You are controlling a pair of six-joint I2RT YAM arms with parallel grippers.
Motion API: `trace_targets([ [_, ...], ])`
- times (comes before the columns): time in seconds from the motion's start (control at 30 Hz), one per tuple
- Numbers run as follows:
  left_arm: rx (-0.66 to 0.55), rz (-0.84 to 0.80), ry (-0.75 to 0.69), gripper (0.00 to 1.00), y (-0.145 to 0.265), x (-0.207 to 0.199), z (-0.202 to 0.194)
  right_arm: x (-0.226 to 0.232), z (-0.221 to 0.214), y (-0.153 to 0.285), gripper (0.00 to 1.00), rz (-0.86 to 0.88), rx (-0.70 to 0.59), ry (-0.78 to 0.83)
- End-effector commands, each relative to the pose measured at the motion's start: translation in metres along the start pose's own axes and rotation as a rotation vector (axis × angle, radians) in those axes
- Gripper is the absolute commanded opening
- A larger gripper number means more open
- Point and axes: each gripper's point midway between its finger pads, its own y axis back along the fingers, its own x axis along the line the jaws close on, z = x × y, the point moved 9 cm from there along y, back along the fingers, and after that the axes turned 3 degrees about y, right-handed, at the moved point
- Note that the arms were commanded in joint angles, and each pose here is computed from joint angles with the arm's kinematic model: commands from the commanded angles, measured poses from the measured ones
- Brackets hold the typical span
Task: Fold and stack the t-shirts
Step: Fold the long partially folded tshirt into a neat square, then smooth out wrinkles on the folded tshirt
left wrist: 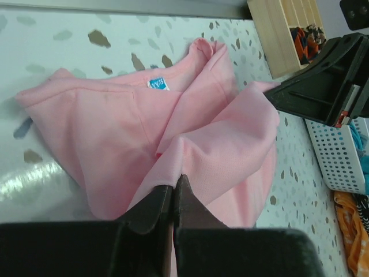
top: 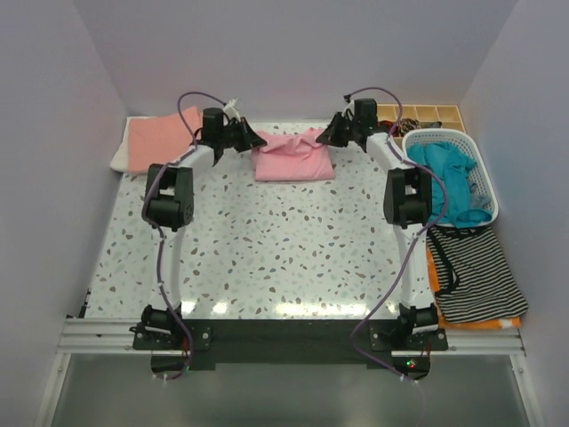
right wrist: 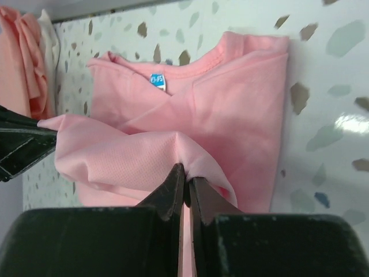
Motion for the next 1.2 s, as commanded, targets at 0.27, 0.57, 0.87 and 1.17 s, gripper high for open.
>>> trace_targets([
  [0.27, -0.337, -0.200, -0.134, 1.00, -0.032, 0.036, 0.081, -0.003, 0.085, -0.015, 0.89, -0.030, -0.484, 0.249],
  [0.57, -0.420, -0.027, -0.275, 1.00, 0.033, -0.011, 0.098, 0.024, 0.080, 0.029, 0.91, -0.068, -0.436, 0.297],
  [0.87, -0.236, -0.081, -0.158, 1.00, 0.028, 0.002, 0.033, 0.004, 0.020, 0.033, 0.91, -0.090, -0.239, 0.190],
  [1.17, -0.150, -0.055, -0.097, 1.00, 0.023, 0.023, -0.016, -0.010, -0.020, 0.034, 0.88, -0.095, -0.122, 0.108],
])
